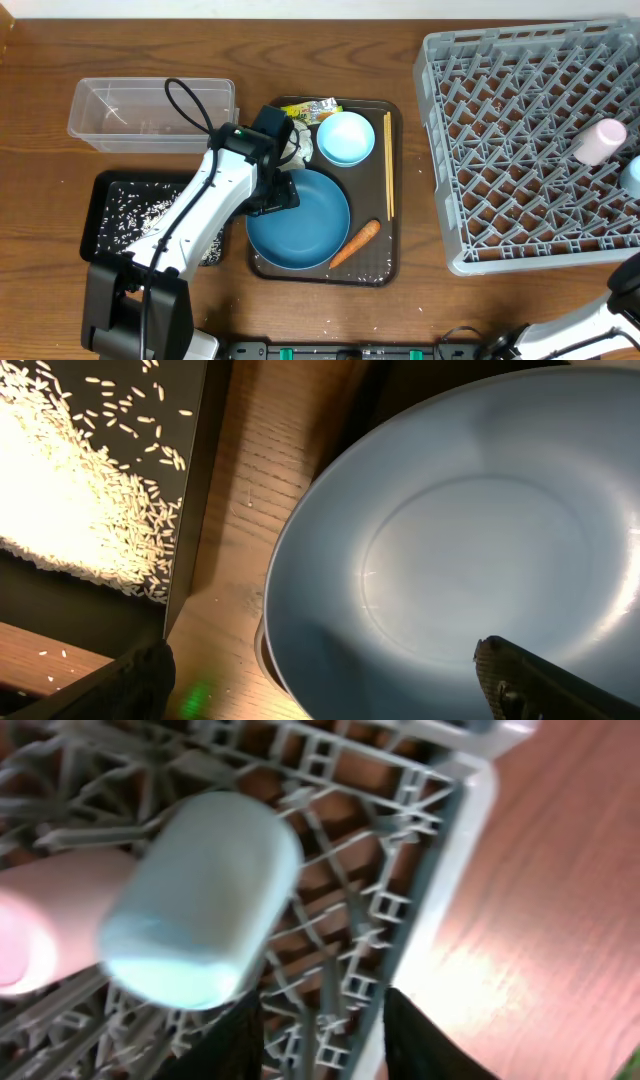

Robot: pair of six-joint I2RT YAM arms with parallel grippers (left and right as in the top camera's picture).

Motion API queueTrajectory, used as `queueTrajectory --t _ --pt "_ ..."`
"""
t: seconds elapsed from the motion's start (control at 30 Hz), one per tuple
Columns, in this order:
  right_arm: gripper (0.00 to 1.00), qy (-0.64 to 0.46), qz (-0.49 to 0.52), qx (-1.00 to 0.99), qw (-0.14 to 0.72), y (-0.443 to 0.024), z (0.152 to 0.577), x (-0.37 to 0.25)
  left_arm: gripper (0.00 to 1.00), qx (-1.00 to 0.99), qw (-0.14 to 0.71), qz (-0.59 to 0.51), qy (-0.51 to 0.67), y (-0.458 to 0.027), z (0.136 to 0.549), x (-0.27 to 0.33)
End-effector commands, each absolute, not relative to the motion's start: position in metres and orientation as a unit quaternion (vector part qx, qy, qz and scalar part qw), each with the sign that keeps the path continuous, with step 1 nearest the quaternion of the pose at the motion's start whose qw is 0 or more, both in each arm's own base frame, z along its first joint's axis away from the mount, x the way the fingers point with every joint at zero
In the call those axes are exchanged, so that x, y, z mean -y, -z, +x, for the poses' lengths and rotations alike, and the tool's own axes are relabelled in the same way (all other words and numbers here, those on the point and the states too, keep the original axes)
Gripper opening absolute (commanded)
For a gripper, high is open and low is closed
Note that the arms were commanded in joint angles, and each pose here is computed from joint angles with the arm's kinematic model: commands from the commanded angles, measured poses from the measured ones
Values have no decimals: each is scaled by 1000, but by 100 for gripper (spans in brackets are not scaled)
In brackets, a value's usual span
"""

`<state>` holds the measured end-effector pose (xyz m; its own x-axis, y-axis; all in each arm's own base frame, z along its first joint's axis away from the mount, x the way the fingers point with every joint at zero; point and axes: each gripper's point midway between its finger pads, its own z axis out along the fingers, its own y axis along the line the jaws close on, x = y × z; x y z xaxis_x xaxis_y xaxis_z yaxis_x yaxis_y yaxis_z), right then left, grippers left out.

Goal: Sort waste into correct bins and load items into the dishwasher rack
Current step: 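Open the right gripper to release the light-blue cup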

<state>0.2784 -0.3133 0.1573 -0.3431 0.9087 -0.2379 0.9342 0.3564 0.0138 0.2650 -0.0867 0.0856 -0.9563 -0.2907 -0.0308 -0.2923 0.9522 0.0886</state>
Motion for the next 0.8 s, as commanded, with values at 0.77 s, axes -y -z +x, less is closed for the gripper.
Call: queueTrajectory --t 0.77 --pt "1 15 559 -816 148 -133 293 315 98 -988 15 -143 -54 -88 265 83"
